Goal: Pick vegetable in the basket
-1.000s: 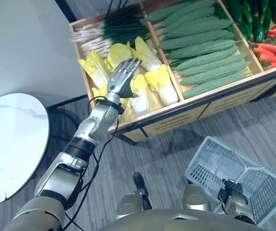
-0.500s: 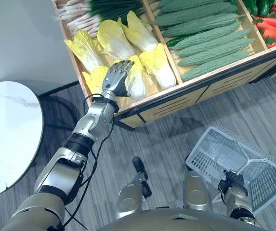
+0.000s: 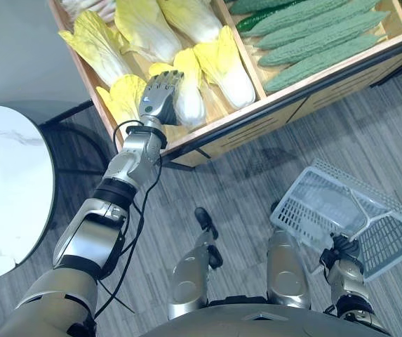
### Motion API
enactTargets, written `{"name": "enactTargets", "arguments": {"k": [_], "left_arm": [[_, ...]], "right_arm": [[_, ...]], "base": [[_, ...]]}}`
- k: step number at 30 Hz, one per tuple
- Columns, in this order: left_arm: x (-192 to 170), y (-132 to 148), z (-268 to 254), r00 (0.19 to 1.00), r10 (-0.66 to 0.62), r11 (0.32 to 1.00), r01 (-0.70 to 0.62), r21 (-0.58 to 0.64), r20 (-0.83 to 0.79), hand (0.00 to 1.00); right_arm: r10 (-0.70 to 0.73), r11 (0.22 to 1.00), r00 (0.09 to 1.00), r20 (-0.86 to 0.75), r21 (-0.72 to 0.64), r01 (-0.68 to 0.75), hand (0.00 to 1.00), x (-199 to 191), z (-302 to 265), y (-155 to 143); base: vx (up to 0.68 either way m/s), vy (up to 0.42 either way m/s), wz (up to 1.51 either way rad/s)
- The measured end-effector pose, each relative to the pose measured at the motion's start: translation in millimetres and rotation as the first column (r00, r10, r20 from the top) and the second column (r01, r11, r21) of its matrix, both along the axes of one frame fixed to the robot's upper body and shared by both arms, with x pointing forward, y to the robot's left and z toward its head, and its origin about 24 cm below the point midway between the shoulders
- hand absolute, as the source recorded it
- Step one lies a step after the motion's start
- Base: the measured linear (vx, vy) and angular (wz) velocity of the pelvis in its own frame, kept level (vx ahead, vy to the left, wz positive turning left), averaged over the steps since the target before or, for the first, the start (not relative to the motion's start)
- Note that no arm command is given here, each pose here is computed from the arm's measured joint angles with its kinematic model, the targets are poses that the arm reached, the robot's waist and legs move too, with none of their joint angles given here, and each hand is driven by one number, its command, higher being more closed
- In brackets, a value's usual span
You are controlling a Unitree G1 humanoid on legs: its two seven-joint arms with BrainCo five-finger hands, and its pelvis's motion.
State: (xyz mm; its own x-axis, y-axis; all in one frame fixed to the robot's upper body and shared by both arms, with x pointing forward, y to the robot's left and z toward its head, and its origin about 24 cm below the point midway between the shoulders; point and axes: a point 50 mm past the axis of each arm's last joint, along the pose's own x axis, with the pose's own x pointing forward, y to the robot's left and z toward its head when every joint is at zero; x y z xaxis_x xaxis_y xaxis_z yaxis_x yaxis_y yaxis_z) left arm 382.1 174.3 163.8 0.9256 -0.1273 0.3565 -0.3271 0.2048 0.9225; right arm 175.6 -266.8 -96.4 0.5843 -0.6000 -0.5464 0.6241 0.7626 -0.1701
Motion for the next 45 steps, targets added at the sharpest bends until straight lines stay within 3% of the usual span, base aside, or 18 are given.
{"name": "enactTargets", "arguments": {"k": [1, 11, 21, 36, 42, 45], "left_arm": [[1, 1, 3, 1.0, 0.005, 1.0, -0.005, -0.003, 0.007, 1.0], [10, -4, 31, 0.995, 0.031, 0.998, -0.026, -0.056, 0.095, 1.0], [11, -24, 27, 0.997, -0.057, 0.996, 0.054, 0.067, 0.057, 1.0], [-19, -3, 29, 0.983, -0.116, 0.989, 0.101, 0.105, 0.141, 1.0], [-32, -17, 17, 0.975, -0.176, 0.982, 0.165, 0.09, 0.137, 1.0], [-50, -18, -6, 0.975, -0.203, 0.978, 0.197, 0.066, 0.096, 1.0]], "right_arm": [[0.001, 1.0, 1.0, 0.011, -0.006, -0.001, 1.0, 3, 2, 0], [0.03, 0.999, 0.999, 0.045, -0.039, -0.029, 1.0, 10, 10, -2], [0.058, 0.998, 0.998, 0.006, -0.025, -0.058, 1.0, 6, 3, 3], [-0.016, 0.992, 0.972, -0.236, 0.114, 0.044, 1.0, -61, -39, 8], [-0.069, 0.986, 0.977, -0.202, 0.138, 0.098, 1.0, -66, -38, 10], [-0.056, 0.992, 0.991, -0.118, 0.105, 0.069, 1.0, -48, -25, 10]], "base": [[0.02, 0.003, -0.17], [0.04, 0.002, -0.05], [0.06, -0.007, 0.12], [0.02, -0.016, 0.15], [-0.01, -0.002, -0.21], [0.06, 0.058, -1.47]]}}
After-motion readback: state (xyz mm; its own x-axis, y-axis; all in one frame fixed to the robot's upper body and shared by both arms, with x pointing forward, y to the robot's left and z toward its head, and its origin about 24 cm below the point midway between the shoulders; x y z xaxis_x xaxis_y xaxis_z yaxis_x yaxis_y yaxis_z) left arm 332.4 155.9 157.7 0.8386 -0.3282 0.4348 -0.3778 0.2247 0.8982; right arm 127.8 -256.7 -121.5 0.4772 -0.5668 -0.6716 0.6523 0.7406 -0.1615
